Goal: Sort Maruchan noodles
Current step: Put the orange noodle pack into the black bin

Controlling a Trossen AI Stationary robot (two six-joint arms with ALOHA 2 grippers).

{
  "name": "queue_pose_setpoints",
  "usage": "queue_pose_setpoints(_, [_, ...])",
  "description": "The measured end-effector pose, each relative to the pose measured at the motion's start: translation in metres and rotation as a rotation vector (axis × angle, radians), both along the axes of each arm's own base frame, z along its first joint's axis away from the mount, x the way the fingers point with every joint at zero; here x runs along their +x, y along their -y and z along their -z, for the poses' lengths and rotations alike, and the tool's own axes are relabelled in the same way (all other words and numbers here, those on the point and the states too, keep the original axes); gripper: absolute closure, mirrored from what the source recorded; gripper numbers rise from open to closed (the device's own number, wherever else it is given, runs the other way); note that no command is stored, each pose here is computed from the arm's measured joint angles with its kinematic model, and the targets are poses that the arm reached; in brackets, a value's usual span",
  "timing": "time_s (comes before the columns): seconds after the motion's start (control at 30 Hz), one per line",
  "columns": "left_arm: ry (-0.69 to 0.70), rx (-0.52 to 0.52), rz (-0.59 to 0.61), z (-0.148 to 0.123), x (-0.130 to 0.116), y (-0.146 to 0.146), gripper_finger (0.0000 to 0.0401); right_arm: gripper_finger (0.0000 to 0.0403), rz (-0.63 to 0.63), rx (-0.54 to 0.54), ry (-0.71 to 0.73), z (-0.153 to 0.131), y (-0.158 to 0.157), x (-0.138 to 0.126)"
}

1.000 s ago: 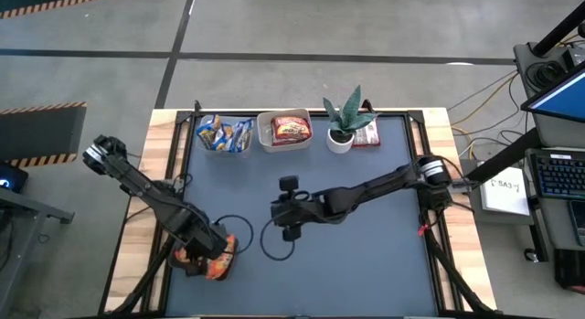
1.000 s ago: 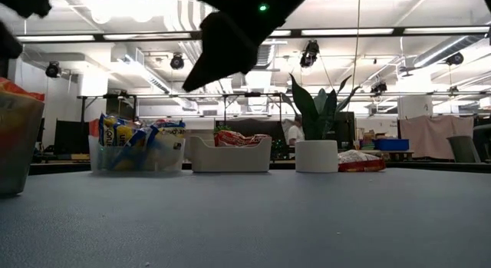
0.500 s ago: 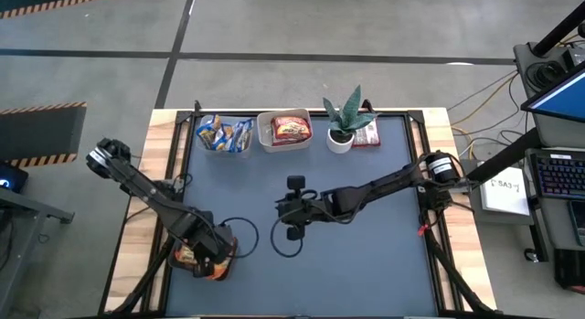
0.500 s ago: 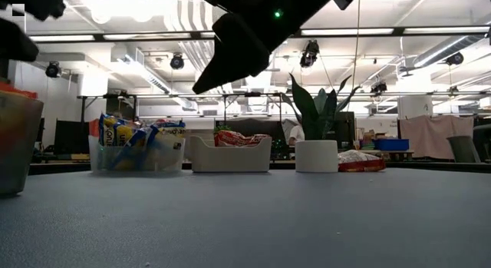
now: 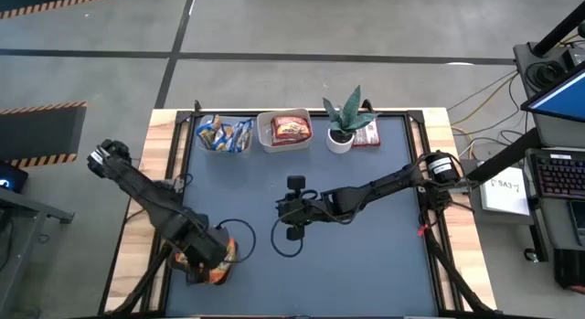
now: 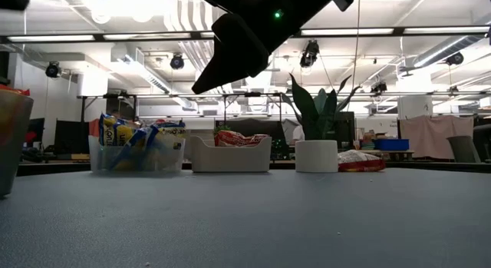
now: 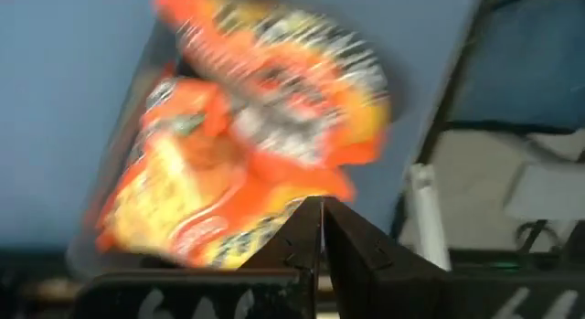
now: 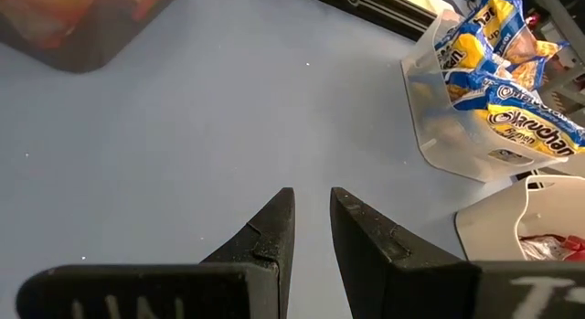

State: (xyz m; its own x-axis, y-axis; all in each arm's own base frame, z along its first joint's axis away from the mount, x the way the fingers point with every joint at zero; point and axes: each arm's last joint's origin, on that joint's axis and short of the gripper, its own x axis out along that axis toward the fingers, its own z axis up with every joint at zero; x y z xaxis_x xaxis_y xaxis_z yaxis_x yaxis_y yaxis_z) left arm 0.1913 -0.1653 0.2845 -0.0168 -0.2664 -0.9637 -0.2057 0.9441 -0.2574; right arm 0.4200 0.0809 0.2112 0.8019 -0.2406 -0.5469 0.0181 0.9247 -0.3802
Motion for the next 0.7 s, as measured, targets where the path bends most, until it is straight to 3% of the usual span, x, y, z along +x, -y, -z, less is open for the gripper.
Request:
queue_pose_setpoints(0.17, [0.205, -0.024, 0.064, -0.009, 0.007, 0.020, 0.0401, 0.0339, 0.003, 0.004, 0.002, 0.000, 0.000, 0.000])
queue_pose_setpoints(0.3, [0.149, 0.028, 0.081, 0.016, 0.006, 0.027, 0.0401, 0.0339, 0.004, 0.005, 0.003, 0.000, 0.000, 0.000])
queue_pose_setpoints(0.47, [0.135, -0.089, 0.108, 0.049, 0.011, 0.037, 0.0401, 0.0339, 0.005, 0.006, 0.003, 0.000, 0.000, 0.000])
queue_pose_setpoints(0.7, [0.067, -0.065, 0.090, 0.068, 0.007, 0.033, 0.0401, 0.0339, 0.004, 0.008, 0.011, 0.000, 0.000, 0.001])
